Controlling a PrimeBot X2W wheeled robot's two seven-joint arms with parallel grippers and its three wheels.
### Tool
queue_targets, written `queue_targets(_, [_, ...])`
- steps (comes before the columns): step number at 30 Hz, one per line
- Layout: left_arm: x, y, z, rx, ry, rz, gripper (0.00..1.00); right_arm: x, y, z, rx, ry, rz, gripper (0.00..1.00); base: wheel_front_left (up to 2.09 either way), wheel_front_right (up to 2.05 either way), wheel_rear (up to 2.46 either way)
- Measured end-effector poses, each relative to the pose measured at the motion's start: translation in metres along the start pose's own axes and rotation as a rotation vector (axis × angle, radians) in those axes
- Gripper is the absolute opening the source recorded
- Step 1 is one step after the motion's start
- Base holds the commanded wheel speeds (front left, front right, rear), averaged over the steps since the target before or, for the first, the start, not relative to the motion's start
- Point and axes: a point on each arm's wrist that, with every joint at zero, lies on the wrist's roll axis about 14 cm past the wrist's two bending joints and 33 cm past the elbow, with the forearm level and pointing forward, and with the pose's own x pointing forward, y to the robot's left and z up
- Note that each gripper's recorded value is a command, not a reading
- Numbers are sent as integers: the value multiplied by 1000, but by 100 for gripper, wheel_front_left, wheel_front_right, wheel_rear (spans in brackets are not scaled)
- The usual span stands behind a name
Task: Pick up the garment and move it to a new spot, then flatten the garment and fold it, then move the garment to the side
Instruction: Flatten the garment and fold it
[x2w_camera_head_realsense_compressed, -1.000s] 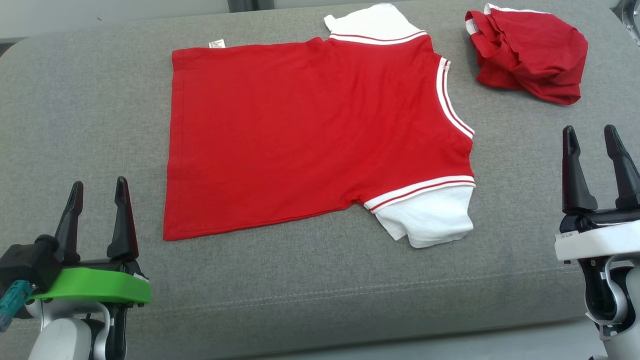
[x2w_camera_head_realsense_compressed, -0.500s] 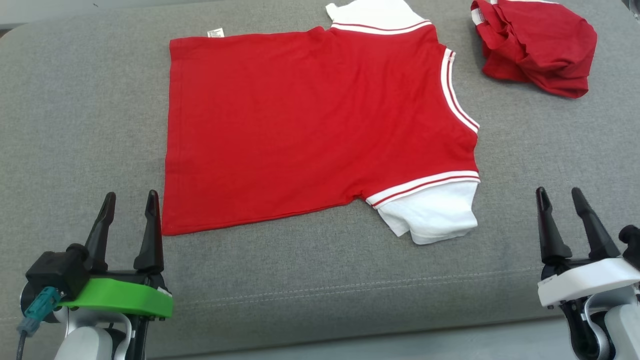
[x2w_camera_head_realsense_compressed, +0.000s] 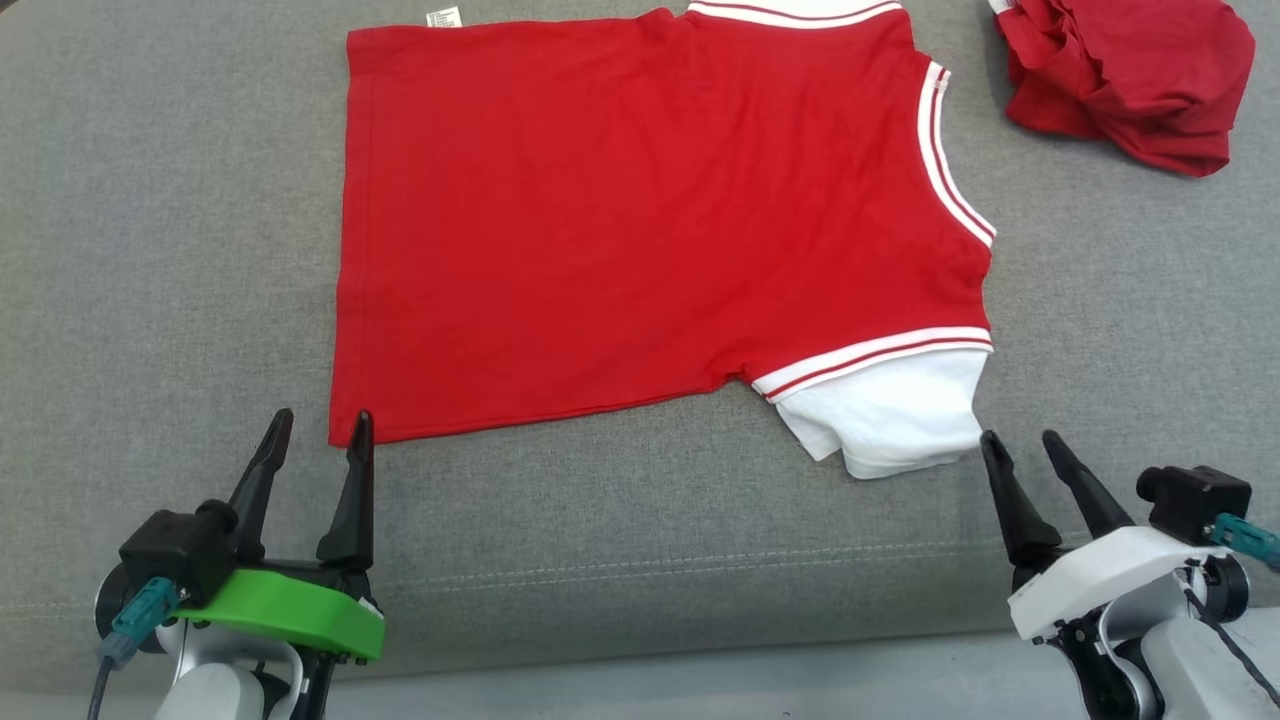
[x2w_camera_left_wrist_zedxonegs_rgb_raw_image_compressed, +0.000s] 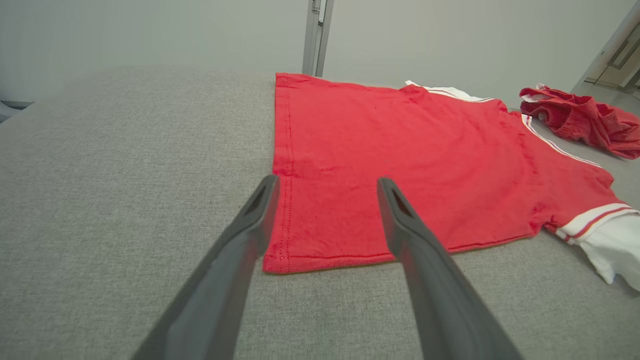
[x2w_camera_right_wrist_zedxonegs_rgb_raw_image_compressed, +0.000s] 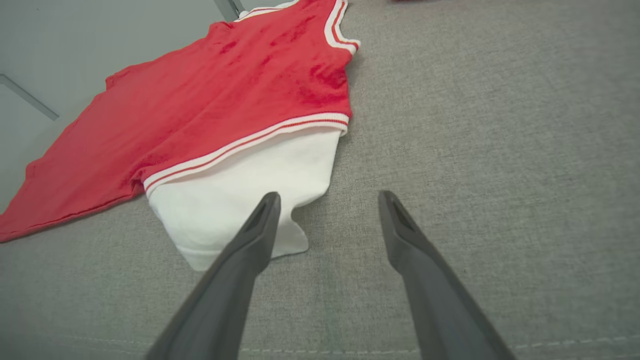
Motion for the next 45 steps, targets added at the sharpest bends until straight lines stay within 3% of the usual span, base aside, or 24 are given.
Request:
queue_targets(12, [-2,10,-11,2,36,24,100,26,25,-23,-9,110,92,100,0,0,0])
queue_targets(16, [-3,13,-13,4,43,30,100,24,30,-40,-22,183,112,100,0,0,0])
queue_targets(25, [-3,13,-12,12,40,26,100,25,40,-47,-18,207,146,100,0,0,0])
queue_targets(27, [-1,12,-12,12,40,22,100,24,46,-48,-15,214,164,42,0,0,0])
queue_targets(28, [-1,12,-11,12,39,21,100,24,48,-49,-12,217,171,42,0,0,0])
queue_targets(29, [0,12,-12,12,40,20,100,24,50,-50,-11,219,176,13,0,0,0])
queue_targets(30, [0,12,-12,11,42,20,100,23,52,-51,-6,222,179,0,0,0,0])
queue_targets(37, [-4,19,-31,-34,96,59,100,18,57,-56,29,242,195,0,0,0,0])
queue_targets(45, [-3,34,-64,-242,211,175,100,12,61,-58,38,259,214,0,0,0,0])
